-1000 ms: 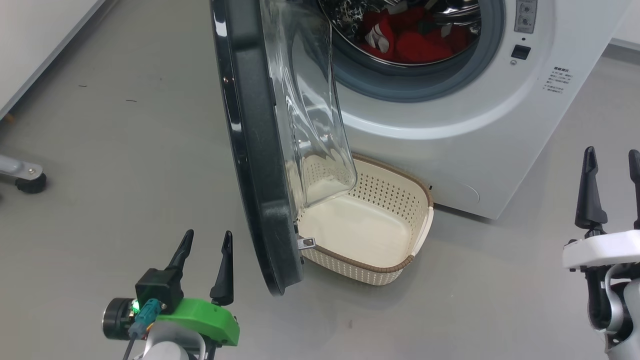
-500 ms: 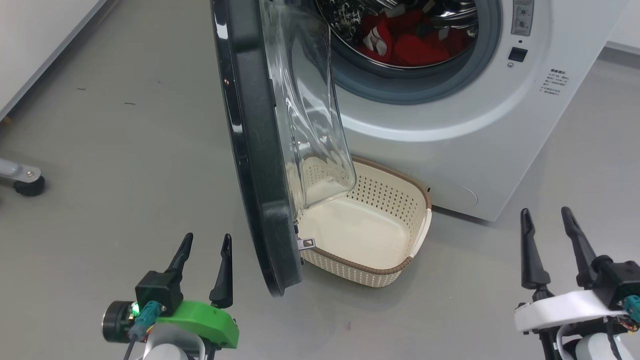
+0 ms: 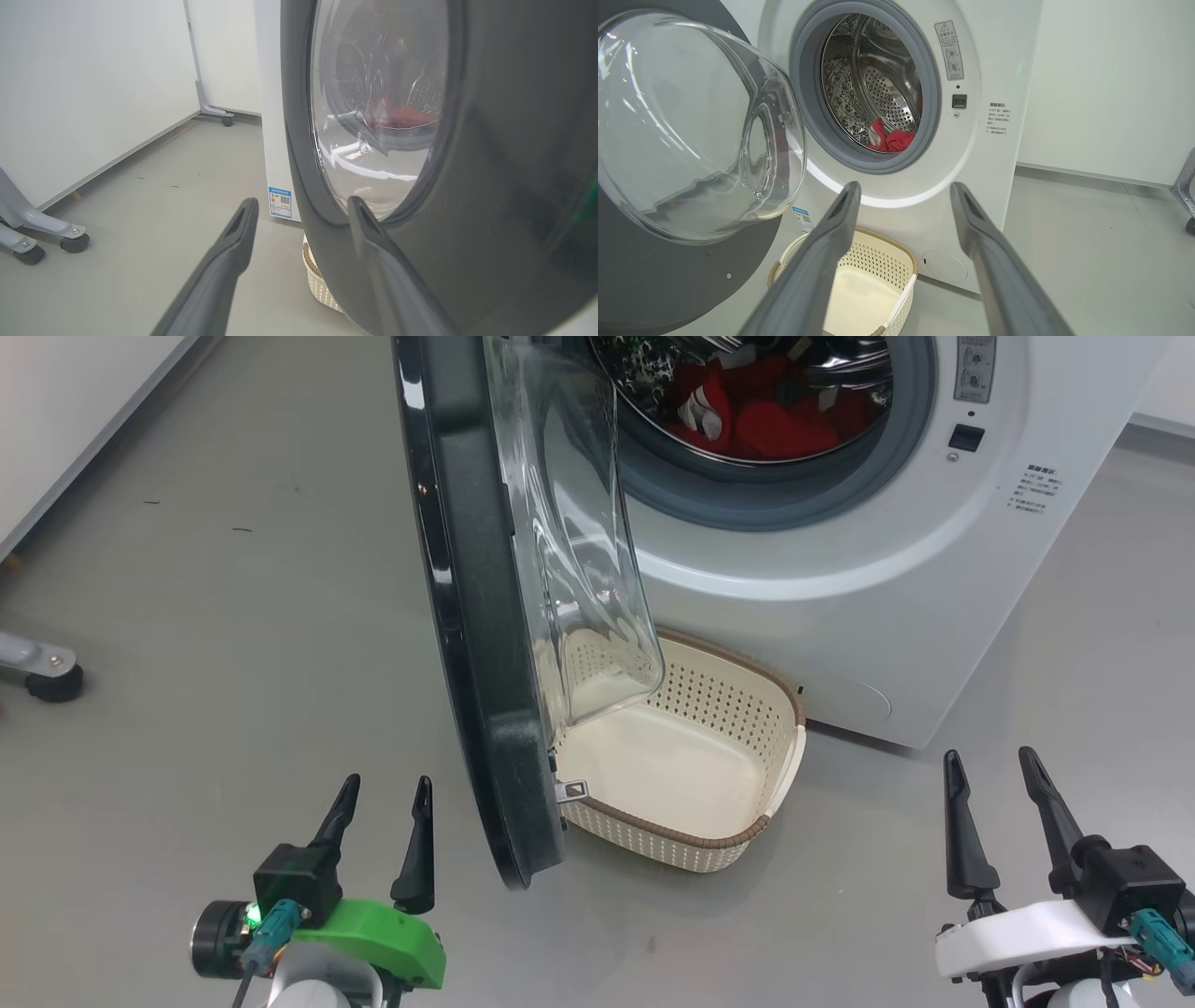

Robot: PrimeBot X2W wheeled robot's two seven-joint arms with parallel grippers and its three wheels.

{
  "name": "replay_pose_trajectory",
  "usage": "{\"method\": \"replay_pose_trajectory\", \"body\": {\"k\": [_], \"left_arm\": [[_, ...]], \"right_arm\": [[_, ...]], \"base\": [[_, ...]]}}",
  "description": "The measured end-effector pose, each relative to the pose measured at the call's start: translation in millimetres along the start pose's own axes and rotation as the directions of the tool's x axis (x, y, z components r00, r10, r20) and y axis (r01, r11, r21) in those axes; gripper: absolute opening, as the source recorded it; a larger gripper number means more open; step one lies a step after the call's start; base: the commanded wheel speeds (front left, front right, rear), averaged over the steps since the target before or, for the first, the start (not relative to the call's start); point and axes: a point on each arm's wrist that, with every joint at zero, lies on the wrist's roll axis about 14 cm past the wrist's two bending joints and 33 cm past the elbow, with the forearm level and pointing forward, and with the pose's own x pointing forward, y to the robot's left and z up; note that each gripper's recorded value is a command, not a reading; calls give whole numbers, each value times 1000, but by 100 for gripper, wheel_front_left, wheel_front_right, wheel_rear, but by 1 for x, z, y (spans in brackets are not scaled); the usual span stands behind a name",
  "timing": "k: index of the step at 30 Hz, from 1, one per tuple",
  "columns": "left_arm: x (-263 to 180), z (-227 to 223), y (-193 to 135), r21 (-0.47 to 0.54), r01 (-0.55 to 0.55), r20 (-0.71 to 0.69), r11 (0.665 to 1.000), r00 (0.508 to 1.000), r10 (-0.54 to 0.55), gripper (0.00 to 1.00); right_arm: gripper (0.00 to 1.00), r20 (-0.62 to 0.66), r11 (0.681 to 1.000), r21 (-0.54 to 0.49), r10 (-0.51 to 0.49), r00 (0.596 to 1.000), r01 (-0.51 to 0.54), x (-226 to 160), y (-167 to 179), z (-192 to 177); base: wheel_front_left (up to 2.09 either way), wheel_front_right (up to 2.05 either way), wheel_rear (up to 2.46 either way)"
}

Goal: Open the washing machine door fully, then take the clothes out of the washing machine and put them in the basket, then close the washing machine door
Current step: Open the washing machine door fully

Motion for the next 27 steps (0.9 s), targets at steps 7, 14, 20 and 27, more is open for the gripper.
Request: {"method": "replay_pose_trajectory", "body": {"k": [7, 14, 20, 27], "left_arm": [[-1, 0, 1, 0, -4, 1, 1000, 1000, 4, 100], [-1, 0, 1, -1, -4, 2, 1000, 1000, 4, 100], [-2, 0, 0, 0, 0, 0, 1000, 1000, 0, 0], [-3, -1, -1, 0, 4, -3, 1000, 1000, -4, 0]], "right_arm": [[100, -2, 1000, 6, -2, 1000, 2, -1, 2, -1], [100, -16, 1000, 7, -4, 1000, 4, -4, 2, -6], [100, -17, 1000, 4, -8, 1000, 8, -4, -1, -7], [100, -22, 1000, 2, -7, 1000, 7, -4, -2, -9]], "base": [[0, 0, 0], [0, 0, 0], [0, 0, 0], [0, 0, 0]]}}
